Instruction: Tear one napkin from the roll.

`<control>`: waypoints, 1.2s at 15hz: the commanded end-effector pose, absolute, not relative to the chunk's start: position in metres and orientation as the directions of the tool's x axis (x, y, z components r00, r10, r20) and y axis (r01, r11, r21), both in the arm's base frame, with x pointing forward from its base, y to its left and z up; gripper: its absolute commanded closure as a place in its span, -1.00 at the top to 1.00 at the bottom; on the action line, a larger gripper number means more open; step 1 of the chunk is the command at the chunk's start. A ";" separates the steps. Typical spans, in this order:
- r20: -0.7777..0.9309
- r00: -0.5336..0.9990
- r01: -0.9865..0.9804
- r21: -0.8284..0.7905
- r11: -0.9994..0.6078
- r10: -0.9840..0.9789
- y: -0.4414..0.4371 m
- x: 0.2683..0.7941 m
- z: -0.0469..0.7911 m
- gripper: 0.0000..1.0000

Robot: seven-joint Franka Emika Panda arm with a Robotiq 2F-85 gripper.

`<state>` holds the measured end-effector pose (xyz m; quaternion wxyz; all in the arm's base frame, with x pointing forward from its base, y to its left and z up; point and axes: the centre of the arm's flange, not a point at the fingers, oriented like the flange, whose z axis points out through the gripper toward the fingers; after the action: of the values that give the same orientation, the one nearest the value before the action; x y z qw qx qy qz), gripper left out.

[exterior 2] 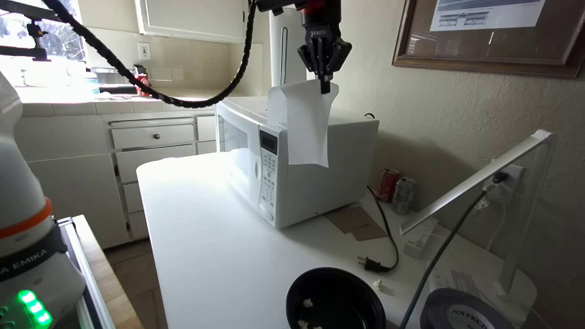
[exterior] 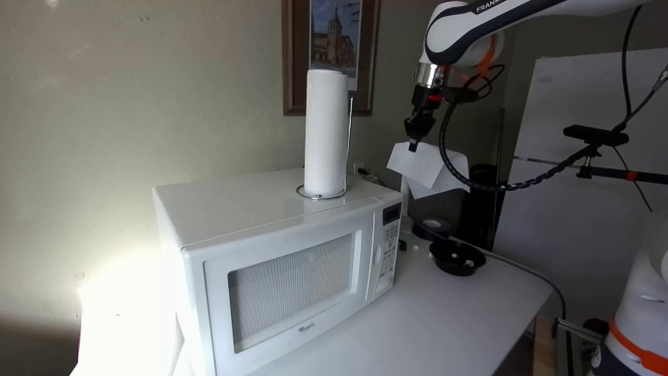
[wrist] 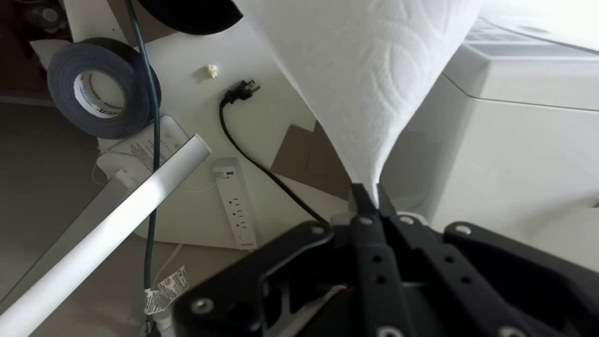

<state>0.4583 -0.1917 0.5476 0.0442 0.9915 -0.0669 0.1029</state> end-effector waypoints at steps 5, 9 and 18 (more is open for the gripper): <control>0.216 0.960 -0.173 -0.052 -0.984 -0.180 -0.205 0.423 0.533 -0.43; 0.206 0.960 -0.184 -0.058 -0.981 -0.192 -0.207 0.423 0.528 0.06; 0.197 0.960 -0.187 -0.079 -0.979 -0.199 -0.203 0.424 0.534 1.00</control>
<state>0.4305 -0.2075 0.5302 -0.0094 0.9900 -0.0972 0.1022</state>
